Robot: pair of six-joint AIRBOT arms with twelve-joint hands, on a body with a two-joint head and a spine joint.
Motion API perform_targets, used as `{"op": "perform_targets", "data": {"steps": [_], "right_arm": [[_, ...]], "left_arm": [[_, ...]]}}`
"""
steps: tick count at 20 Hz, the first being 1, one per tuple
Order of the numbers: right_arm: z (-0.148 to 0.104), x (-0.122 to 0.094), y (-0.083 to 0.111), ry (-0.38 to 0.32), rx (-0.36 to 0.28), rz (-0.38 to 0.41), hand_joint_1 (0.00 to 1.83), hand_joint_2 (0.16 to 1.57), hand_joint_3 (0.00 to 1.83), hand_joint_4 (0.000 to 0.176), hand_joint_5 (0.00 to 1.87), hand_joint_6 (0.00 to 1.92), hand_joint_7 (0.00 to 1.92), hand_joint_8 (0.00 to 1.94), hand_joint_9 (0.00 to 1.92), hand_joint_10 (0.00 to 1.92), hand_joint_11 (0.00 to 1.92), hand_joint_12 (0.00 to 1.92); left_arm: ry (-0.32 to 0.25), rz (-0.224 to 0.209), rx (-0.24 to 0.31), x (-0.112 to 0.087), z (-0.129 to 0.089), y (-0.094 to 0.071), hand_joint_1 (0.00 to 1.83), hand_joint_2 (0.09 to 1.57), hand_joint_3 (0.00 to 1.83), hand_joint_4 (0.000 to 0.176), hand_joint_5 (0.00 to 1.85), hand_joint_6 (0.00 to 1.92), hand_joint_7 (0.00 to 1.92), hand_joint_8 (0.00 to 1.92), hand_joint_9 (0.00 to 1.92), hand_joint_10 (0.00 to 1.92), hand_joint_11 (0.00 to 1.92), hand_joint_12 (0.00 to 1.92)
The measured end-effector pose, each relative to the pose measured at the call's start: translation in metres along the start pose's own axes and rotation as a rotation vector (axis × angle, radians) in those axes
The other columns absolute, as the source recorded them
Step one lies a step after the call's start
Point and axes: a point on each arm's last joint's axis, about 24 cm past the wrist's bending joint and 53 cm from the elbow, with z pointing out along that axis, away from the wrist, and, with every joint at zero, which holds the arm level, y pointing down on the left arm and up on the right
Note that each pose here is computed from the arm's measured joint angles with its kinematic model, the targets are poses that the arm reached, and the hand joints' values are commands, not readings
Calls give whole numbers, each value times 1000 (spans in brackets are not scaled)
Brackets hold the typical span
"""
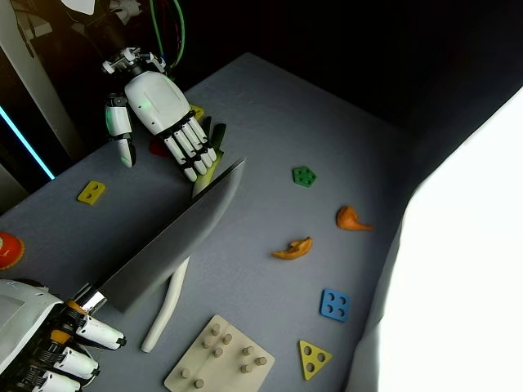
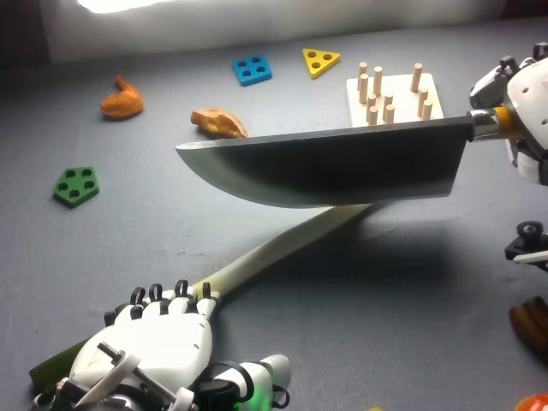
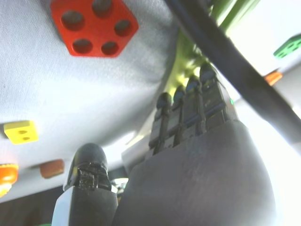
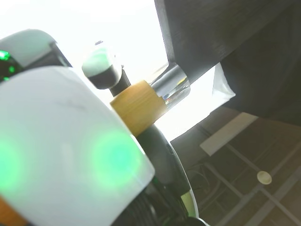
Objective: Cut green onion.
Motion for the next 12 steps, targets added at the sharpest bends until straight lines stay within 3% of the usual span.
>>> {"op": "perform_targets", "data": {"steps": [5, 12], "right_arm": [[-2, -11, -9, -1, -8, -24, 1625, 730, 887, 176, 1357, 1921, 1564, 1941, 1619, 1921, 1662, 1921], [1, -14, -9, -7, 0, -14, 1605, 716, 903, 176, 1337, 1921, 1569, 1941, 1628, 1921, 1676, 1921]], "left_arm": [[-2, 1, 2, 0, 0, 0, 63, 1231, 0, 0, 96, 5, 103, 2, 77, 6, 0, 352], [-2, -5, -1, -1, 0, -1, 16, 1253, 4, 0, 60, 2, 70, 1, 38, 1, 0, 194]]}}
